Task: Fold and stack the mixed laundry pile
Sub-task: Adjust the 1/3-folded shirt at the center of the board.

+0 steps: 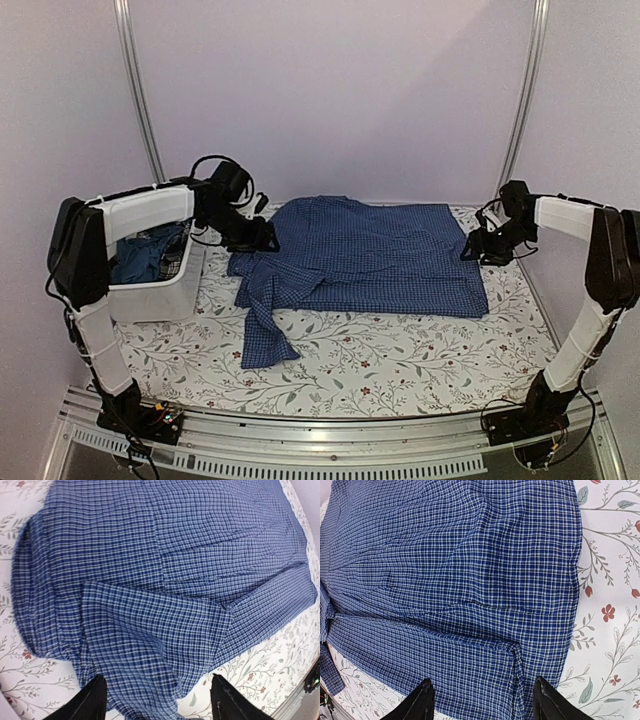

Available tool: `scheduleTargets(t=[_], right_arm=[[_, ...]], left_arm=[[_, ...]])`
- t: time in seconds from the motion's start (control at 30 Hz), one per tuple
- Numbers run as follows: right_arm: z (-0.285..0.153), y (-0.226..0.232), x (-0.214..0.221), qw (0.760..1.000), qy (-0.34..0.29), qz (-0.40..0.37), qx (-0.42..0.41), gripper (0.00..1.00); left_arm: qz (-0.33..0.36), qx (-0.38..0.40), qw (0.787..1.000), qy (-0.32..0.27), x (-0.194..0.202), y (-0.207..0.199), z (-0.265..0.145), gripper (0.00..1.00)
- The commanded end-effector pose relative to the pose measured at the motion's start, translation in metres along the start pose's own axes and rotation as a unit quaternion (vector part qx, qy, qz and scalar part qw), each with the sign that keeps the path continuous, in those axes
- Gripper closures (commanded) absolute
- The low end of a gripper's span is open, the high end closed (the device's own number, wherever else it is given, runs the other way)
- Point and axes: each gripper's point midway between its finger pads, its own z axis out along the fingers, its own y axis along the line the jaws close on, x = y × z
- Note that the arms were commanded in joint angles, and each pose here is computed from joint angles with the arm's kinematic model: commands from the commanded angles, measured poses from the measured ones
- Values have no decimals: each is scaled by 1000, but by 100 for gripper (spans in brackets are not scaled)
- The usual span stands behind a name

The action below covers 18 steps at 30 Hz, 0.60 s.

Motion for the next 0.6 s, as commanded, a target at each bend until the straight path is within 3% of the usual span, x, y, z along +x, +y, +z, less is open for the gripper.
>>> scheduleTargets(t=[0.0, 0.27, 0.33, 0.47, 0.57], right_arm=[[21, 1, -3, 999, 22, -27, -1, 34], [58, -5, 16, 996, 76, -37, 34, 32], [63, -12, 25, 995, 87, -35, 45, 32], [70, -26, 44, 991, 112, -28, 73, 34], [74, -35, 55, 987, 127, -18, 92, 36]], left_arm=[[49, -41, 995, 75, 29, -5, 27, 33], [29, -109, 983, 144, 62, 14, 50, 52], [23, -111, 985, 130, 55, 14, 48, 65], [3, -122, 989, 82, 28, 14, 39, 100], [-25, -119, 991, 54, 6, 16, 35, 100]])
